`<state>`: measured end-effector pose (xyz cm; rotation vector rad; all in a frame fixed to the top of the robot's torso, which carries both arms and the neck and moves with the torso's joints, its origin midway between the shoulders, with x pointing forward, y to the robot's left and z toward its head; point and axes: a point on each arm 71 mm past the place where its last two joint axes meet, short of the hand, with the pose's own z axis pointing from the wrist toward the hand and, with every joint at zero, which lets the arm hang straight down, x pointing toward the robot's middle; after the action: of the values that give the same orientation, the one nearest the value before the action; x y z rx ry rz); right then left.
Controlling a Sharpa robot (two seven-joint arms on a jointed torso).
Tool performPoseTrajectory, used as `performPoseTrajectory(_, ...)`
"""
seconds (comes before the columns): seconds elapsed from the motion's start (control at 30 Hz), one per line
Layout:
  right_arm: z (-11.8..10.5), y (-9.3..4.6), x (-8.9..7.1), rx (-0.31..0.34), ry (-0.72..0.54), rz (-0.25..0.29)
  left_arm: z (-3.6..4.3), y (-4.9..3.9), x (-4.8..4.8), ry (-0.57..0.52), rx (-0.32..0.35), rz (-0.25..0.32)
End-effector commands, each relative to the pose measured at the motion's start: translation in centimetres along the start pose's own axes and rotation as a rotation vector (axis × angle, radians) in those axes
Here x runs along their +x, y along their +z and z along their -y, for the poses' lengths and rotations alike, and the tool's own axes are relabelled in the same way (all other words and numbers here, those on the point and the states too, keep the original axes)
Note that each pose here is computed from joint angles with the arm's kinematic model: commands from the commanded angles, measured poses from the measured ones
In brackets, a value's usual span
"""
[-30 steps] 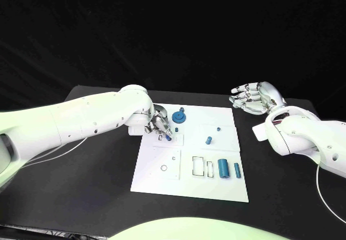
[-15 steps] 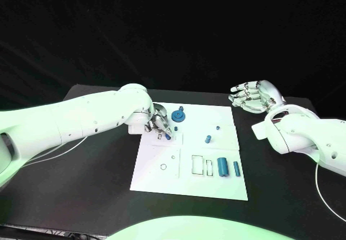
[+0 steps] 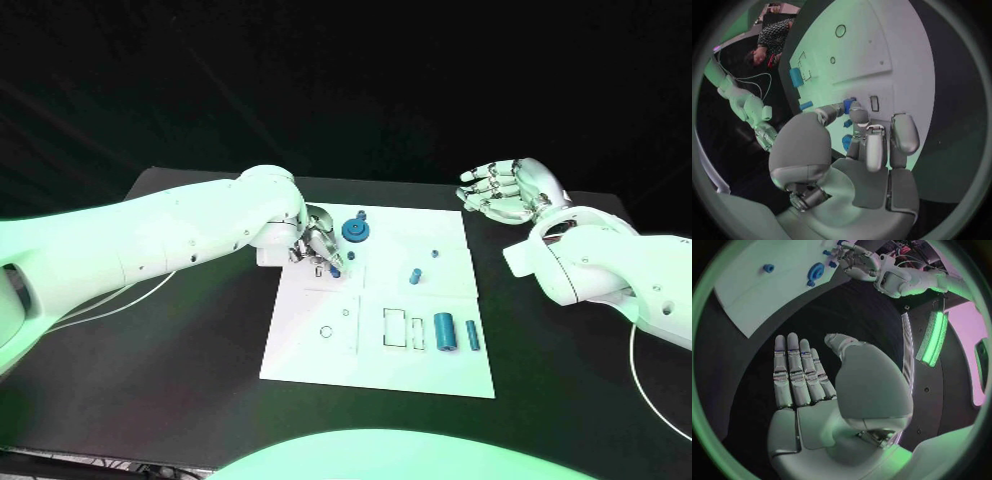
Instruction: Assemble the parts on the task board
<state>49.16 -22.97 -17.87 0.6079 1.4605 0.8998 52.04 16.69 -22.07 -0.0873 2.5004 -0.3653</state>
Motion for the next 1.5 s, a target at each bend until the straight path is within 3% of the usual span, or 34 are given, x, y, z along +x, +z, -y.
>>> performPoseTrajectory(0.03, -0.14, -0.03, 0.16, -0.015, -0.004, -0.015, 0.0, 0.5, 0.87, 0.024, -0.01, -0.026)
performPoseTrajectory(1.0, -0.17, -0.06, 0.17, -0.016, -0.004, -0.016, 0.24, 0.72, 0.81, -0.004, -0.004, -0.009)
performPoseTrajectory(1.5, -0.14, -0.09, 0.12, -0.016, -0.004, -0.015, -0.05, 0.74, 0.81, 0.008, -0.012, -0.014)
